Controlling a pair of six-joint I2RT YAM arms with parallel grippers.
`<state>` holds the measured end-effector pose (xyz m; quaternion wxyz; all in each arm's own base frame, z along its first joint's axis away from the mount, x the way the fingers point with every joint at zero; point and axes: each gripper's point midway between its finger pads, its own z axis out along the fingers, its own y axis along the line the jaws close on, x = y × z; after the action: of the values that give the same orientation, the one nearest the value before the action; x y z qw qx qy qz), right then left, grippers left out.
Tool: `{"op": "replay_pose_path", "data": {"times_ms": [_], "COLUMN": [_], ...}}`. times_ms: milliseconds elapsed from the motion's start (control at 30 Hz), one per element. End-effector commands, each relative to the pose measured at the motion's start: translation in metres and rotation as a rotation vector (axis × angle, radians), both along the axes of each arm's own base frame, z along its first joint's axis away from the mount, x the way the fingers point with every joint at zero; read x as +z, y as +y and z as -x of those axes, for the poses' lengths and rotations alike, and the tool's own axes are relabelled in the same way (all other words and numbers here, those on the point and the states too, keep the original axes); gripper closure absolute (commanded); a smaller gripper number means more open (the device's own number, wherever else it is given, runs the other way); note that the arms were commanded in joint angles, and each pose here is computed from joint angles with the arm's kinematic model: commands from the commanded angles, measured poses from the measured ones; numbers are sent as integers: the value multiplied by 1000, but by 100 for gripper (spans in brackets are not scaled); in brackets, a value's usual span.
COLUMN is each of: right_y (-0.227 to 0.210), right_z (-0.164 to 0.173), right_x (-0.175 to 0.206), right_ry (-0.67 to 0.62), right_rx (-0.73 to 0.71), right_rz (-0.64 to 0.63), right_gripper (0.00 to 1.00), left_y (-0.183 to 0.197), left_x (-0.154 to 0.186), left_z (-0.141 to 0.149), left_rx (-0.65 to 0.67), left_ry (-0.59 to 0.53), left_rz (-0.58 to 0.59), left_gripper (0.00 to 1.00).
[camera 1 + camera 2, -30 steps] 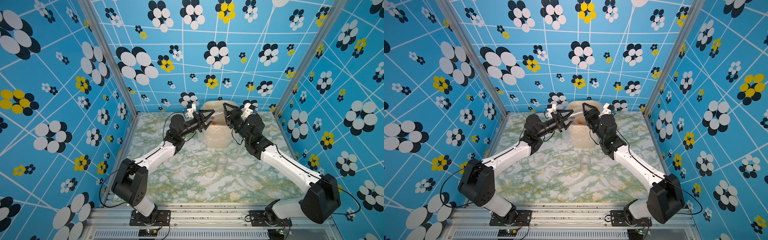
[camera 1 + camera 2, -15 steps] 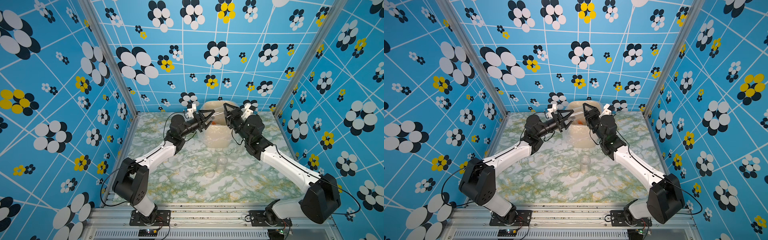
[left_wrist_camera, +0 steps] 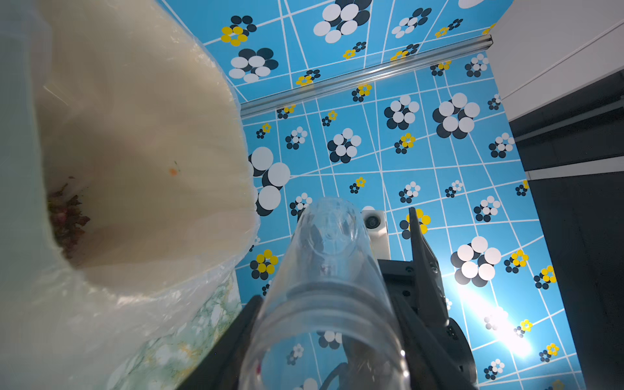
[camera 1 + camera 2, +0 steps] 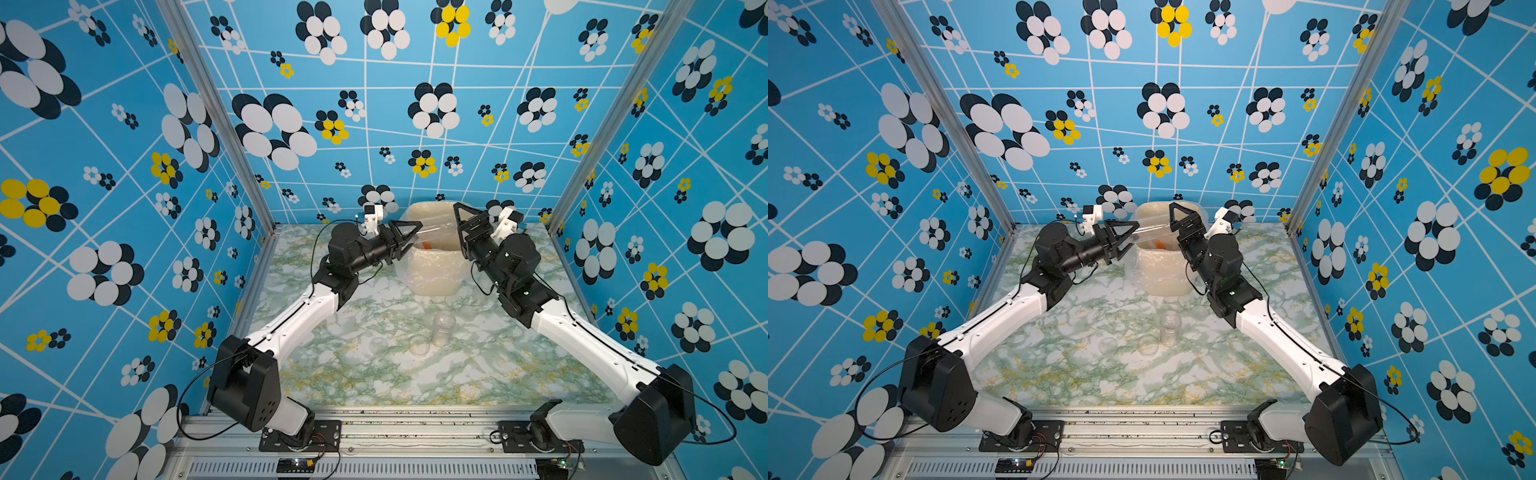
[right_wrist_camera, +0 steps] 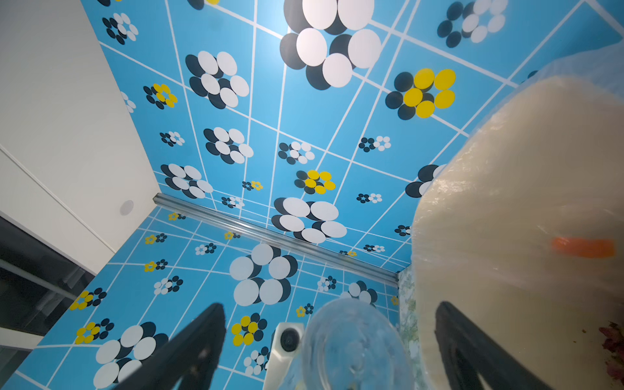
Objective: Empty the moldy dried flower tea in the jars
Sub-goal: Place the jar at the center of the board.
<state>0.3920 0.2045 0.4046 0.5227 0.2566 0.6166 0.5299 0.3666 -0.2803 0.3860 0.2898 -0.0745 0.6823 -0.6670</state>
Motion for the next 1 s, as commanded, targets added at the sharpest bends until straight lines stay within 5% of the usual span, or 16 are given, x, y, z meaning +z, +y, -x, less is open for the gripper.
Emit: {"op": "replay_pose_path", "data": {"times_ms": [0,167,367,667,967], "right_y": [-22,-43,-64,-61,-66], "right_z": [11,27,39,52,70], "right_x": [4,-1,-15,-39,-67], "right_ry": [-25,-27,4,41,60], "right_rx": [-78,-107,-111,-6,37], "right_rz": [169,355,505,715,792], "right_gripper": [1,1,1,1,1], "left_y": [24,72,120,154,134], "left_x": [26,8,-38,-94,-135], "left_z": [33,82,129,137,111], "left_rx": [12,67,37,-11,-111], "left_ry": [-146,-193,-85,51,64], "left_rz": [-183,-594,-929,-1286,-1366], "left_gripper": [75,75,75,76,80]}}
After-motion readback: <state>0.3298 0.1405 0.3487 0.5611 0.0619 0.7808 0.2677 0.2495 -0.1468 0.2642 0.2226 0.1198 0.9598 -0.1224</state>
